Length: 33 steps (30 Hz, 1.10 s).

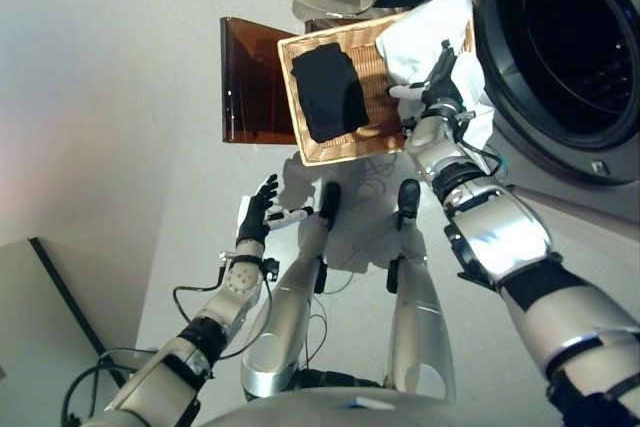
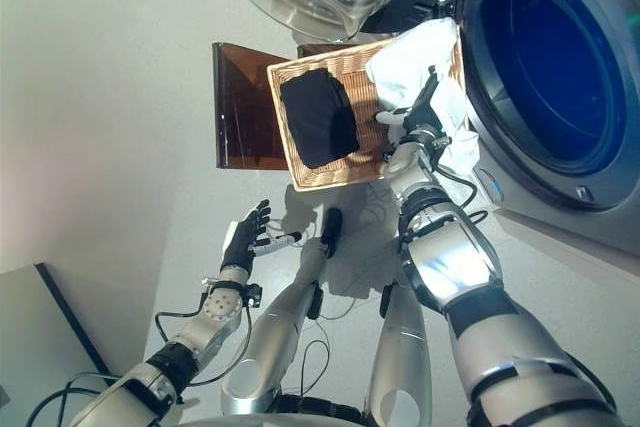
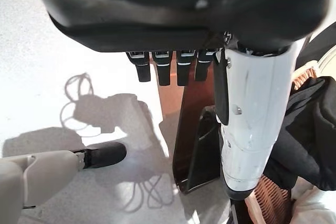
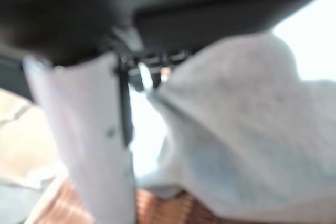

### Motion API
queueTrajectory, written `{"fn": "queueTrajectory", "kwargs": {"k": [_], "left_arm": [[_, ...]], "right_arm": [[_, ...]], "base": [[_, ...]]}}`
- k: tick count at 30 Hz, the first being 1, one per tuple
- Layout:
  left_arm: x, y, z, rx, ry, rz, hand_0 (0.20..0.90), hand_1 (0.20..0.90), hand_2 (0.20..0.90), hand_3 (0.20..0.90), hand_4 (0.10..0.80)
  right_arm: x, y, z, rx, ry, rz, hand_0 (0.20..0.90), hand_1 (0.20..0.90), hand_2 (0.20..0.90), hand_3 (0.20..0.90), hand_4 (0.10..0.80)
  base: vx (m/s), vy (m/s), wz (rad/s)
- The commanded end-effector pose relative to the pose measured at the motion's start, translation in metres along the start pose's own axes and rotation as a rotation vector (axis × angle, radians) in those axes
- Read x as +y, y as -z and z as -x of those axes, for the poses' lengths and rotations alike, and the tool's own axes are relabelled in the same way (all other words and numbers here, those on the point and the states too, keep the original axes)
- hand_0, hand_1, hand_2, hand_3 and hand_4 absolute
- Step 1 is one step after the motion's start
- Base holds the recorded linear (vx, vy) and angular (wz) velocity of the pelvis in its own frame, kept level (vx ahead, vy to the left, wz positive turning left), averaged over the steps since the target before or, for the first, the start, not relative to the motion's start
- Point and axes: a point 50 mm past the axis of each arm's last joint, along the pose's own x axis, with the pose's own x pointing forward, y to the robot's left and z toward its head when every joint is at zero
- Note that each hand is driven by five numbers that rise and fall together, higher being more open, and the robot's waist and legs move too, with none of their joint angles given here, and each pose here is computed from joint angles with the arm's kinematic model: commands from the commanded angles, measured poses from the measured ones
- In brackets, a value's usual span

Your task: Pick up the clothes and place them into the washing machine

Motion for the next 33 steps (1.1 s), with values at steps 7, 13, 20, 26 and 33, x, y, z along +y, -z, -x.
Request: {"fn": "queueTrajectory", "kwargs": {"k": [7, 13, 20, 26, 33], "left_arm": [[0.018, -0.015, 0.004, -0.109, 0.004, -0.014, 0.900, 0.900, 0.900, 0.900, 0.800], [0.018, -0.018, 0.005, -0.121, 0.018, 0.000, 0.900, 0.900, 0.900, 0.900, 0.800], [0.024, -0.019, 0.004, -0.126, 0.007, 0.001, 0.900, 0.900, 0.900, 0.900, 0.800], [0.028, -0.018, 0.005, -0.124, 0.013, 0.001, 0.900, 0.900, 0.900, 0.900, 0.800], [0.030, -0.018, 0.007, -0.124, 0.013, 0.005, 0.900, 0.900, 0.900, 0.900, 0.800]], "right_arm": [[-0.036, -0.026, -0.022, -0.023, 0.056, -0.007, 0.900, 0.900, 0.900, 0.900, 0.800], [-0.057, -0.044, -0.032, -0.059, 0.079, -0.054, 0.900, 0.900, 0.900, 0.900, 0.800], [-0.083, -0.065, -0.041, -0.099, 0.118, -0.113, 0.900, 0.900, 0.900, 0.900, 0.800], [-0.099, -0.075, -0.046, -0.122, 0.138, -0.147, 0.801, 0.801, 0.801, 0.801, 0.729], [-0.105, -0.077, -0.047, -0.136, 0.163, -0.130, 0.200, 0.200, 0.200, 0.200, 0.300]], "base": [[0.003, 0.007, 0.05], [0.002, 0.008, 0.01], [-0.004, 0.008, -0.04], [-0.001, 0.000, -0.01], [0.000, 0.000, 0.00]]}}
